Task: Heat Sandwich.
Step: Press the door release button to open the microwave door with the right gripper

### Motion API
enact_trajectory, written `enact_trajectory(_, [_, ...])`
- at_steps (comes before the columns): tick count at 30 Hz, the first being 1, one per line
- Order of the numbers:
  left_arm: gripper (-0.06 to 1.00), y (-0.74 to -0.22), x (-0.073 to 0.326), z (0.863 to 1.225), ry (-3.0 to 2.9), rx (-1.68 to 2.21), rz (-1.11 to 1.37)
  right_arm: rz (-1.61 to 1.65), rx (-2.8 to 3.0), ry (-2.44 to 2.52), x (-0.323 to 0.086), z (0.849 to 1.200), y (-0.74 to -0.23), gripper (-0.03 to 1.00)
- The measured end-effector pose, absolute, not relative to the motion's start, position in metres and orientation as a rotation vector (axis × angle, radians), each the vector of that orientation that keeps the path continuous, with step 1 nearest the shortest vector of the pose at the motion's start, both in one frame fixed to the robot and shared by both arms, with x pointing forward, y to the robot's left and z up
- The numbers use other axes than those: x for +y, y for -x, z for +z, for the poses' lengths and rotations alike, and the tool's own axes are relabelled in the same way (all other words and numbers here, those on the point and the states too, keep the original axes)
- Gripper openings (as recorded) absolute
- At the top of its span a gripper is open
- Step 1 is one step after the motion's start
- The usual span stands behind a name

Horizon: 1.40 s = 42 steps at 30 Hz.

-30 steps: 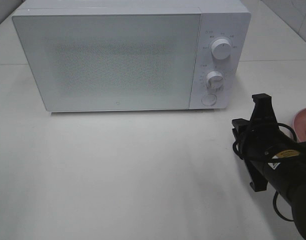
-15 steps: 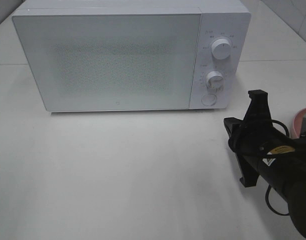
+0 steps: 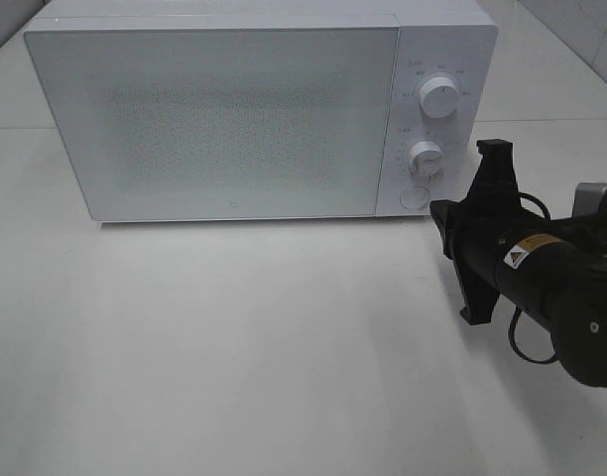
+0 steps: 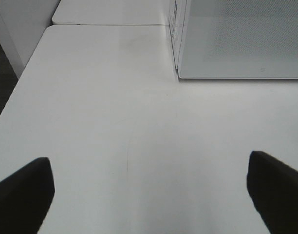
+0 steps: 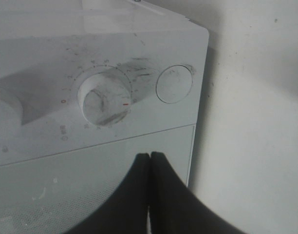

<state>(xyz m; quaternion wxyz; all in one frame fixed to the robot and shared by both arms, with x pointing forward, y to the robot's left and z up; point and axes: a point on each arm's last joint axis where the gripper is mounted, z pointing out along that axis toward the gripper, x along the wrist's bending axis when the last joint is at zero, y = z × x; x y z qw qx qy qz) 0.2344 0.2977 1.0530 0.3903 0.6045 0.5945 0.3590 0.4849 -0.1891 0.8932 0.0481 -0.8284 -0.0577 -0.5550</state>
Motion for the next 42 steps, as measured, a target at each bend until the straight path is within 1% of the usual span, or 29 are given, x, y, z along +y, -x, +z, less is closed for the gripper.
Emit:
enact_trajectory(2, [0.99, -0.234, 0.298, 1.053, -1.536, 1.511, 0.912, -1.69, -0.176, 2.529, -0.19, 0.892, -0.488, 0.02])
enact_trajectory(14, [0.99, -0.234, 0.298, 1.053, -1.536, 1.511, 0.912, -1.596, -0.196, 2.605, -0.179, 0.863, -0.517, 0.02])
enact_trajectory(20, [0.99, -0.234, 0.298, 1.053, -1.536, 1.511, 0.912, -1.611, -0.173, 2.6, -0.176, 0.86, -0.529, 0.02])
enact_trajectory(30, [0.99, -0.234, 0.298, 1.053, -1.536, 1.511, 0.912, -1.601, -0.141, 2.637, -0.184, 0.852, -0.554, 0.02])
enact_trajectory(37, [0.99, -0.234, 0.298, 1.053, -1.536, 1.511, 0.912, -1.613, -0.153, 2.633, -0.183, 0.853, -0.565, 0.02])
enact_trajectory(42, [0.99, -0.234, 0.298, 1.053, -1.536, 1.511, 0.912, -1.6, -0.153, 2.641, -0.181, 0.847, -0.571, 0.02])
